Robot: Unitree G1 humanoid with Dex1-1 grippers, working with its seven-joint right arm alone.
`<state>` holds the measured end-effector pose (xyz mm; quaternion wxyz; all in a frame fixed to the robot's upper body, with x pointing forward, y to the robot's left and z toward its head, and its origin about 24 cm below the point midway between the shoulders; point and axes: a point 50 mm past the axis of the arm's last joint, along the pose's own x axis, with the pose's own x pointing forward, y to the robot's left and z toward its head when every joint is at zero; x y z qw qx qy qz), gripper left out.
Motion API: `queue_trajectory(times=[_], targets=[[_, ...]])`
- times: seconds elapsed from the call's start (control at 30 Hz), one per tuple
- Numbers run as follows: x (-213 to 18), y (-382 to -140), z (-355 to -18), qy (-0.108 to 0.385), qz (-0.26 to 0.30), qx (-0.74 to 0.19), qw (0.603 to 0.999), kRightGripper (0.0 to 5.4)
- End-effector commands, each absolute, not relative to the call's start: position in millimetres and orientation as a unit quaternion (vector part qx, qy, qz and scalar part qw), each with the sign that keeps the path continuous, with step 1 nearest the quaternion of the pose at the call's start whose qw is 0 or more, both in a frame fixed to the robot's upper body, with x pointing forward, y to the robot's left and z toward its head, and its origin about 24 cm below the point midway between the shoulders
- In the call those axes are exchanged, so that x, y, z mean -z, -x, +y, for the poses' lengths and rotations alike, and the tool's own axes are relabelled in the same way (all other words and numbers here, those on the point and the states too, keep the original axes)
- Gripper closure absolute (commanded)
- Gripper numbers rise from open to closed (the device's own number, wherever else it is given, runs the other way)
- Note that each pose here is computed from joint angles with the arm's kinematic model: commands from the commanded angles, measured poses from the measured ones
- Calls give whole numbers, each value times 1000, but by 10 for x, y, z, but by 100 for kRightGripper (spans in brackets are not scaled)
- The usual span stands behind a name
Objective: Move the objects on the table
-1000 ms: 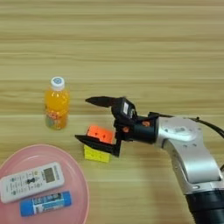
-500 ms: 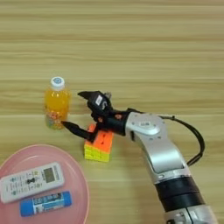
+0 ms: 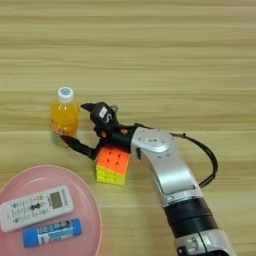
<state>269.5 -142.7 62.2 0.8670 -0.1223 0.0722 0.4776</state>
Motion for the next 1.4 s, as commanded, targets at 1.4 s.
queue_trajectory(times=[1.4], targets=[[-1525, -2868, -1495, 88, -117, -455, 878, 202]])
